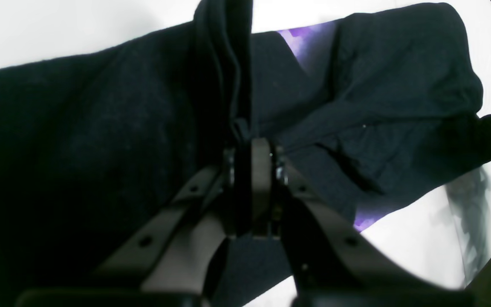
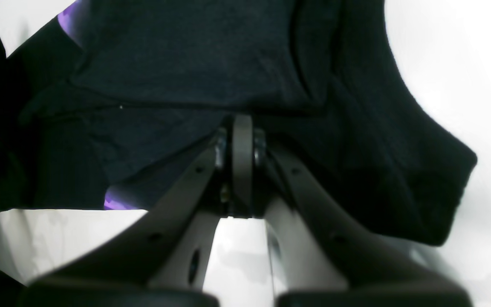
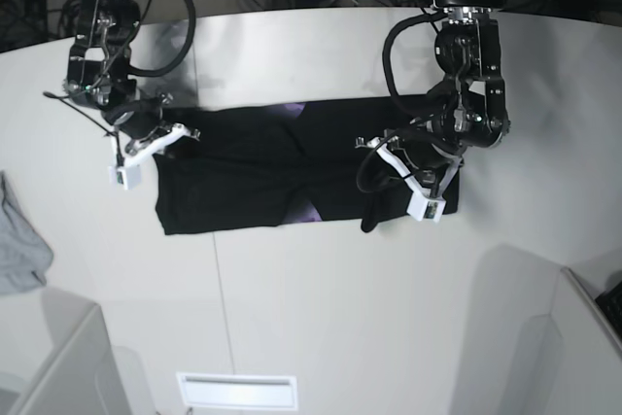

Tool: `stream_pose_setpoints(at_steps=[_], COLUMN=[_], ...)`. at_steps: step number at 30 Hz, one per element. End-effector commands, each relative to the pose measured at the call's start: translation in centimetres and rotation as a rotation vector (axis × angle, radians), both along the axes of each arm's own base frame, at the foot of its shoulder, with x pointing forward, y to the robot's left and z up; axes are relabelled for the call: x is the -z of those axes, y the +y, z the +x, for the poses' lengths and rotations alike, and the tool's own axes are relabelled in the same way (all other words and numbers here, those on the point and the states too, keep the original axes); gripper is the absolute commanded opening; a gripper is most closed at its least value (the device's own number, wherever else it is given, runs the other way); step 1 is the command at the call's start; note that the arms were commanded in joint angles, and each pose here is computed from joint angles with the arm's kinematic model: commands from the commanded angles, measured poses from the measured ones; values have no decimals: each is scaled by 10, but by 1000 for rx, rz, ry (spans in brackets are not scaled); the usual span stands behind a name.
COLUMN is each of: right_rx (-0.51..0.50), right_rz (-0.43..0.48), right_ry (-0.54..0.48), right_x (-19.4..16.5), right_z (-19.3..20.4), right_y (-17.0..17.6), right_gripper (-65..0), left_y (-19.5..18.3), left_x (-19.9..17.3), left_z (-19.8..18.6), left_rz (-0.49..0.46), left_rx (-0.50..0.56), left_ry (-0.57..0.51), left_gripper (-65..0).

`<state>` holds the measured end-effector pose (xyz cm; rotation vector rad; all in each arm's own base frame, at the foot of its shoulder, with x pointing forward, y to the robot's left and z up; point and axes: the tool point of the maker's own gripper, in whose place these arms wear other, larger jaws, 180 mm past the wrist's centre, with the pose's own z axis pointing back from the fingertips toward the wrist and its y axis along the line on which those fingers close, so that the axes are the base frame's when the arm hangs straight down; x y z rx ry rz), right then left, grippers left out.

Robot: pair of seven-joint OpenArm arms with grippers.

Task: Fold the T-shirt properly
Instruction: 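Carry the left gripper's strip end inward toward the right gripper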

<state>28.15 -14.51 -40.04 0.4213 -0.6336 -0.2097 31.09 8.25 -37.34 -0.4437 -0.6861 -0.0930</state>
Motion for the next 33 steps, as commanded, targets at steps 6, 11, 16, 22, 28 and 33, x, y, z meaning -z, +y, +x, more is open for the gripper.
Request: stream_pose_setpoints(at_steps=[6, 11, 16, 22, 28, 33], right_rx=[0, -3, -4, -4, -4, -4], right_rz=[0, 0, 2, 7, 8, 8], right_ry=[-61, -62, -62, -61, -61, -61], right_x=[-15, -16, -16, -15, -15, -15], right_z=[15, 15, 15, 15, 15, 15], right_y=[-2, -1, 0, 2, 3, 3], right_gripper=[-650, -650, -650, -650, -650, -650], left_y=[-9, -8, -8, -6, -8, -8], left_x=[-12, -14, -32, -33, -30, -30], left_z=[1, 3, 3, 2, -2, -2], left_rz=[-21, -19, -9, 12, 10, 11], left_rx=[20, 18, 23, 36, 41, 44], left_ry=[-12, -16, -69, -48, -38, -37], left_gripper=[-650, -650, -650, -650, -650, -650])
